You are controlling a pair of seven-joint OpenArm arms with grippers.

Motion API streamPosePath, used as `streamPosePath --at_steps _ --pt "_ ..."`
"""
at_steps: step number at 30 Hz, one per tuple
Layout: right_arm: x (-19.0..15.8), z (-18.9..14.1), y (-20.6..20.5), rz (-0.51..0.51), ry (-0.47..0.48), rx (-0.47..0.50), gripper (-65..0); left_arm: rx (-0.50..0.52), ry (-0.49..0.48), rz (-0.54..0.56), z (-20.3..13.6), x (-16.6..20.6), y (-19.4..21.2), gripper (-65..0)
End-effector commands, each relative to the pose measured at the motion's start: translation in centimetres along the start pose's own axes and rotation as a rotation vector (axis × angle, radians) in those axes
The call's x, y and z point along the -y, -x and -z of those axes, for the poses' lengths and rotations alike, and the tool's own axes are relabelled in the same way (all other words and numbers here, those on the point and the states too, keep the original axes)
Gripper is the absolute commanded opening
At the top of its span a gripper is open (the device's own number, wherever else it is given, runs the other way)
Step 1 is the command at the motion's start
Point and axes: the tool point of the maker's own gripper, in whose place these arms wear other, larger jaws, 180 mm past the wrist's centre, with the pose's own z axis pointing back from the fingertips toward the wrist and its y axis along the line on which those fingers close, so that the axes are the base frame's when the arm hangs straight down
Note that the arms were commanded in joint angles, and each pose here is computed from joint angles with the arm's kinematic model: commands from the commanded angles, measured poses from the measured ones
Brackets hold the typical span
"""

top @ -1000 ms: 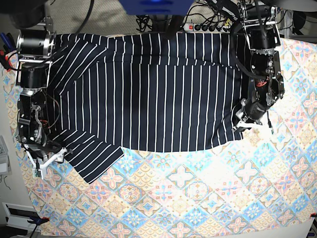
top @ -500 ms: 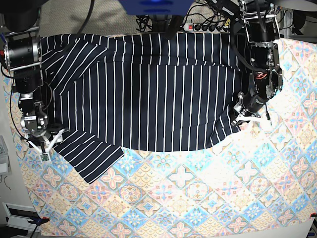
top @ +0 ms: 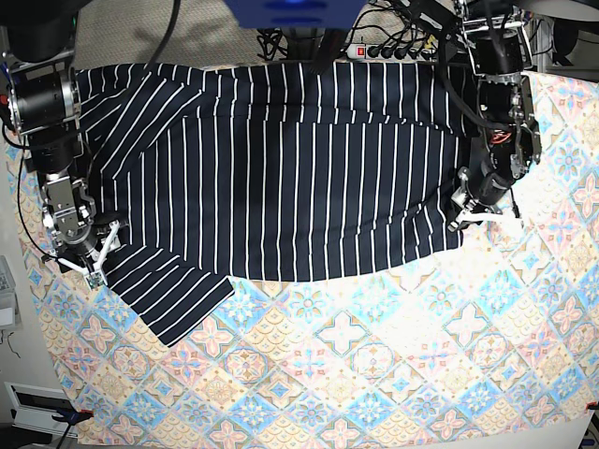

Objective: Fold the T-shirt properly

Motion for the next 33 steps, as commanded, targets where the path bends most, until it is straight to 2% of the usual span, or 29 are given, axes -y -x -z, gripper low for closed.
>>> streamPosePath --at_steps 1,3,5,14,17,21,26,33 --pt "0.4 -0.2 -1.1 -0.004 -0.043 0.022 -30.1 0.034 0.037 0.015 -0.2 1.3 -1.5 -65.0" --pt "-1.1 -0.4 -1.0 -0.012 -0.126 0.018 -31.0 0.033 0.036 0.014 -0.2 1.2 -1.4 -65.0" --pt "-2.5 -0.5 -0.8 -0.019 -0.197 0.014 -34.9 0.033 0.036 0.014 -0.2 1.2 -1.4 -65.0" --pt "-6.6 -1.0 -1.3 -0.025 -0.363 0.028 -50.2 0.034 0.037 0.015 -0.2 1.3 -1.4 -65.0" --pt "-6.2 -1.0 -1.9 0.001 -0.352 0.053 -55.9 0.038 0.039 0.015 -0.2 1.4 -1.6 -65.0" --pt "-3.8 -1.1 -3.1 0.115 -0.299 0.113 -62.0 0.043 0.042 0.015 -0.1 1.5 -1.8 -65.0" --pt "-2.4 -1.4 -2.5 0.21 -0.263 0.137 -63.1 0.054 0.052 0.018 0.0 2.1 -2.4 -65.0" --pt "0.1 -3.2 -3.2 0.217 -0.198 0.217 -64.1 0.057 0.056 0.018 0.1 2.3 -2.6 -65.0"
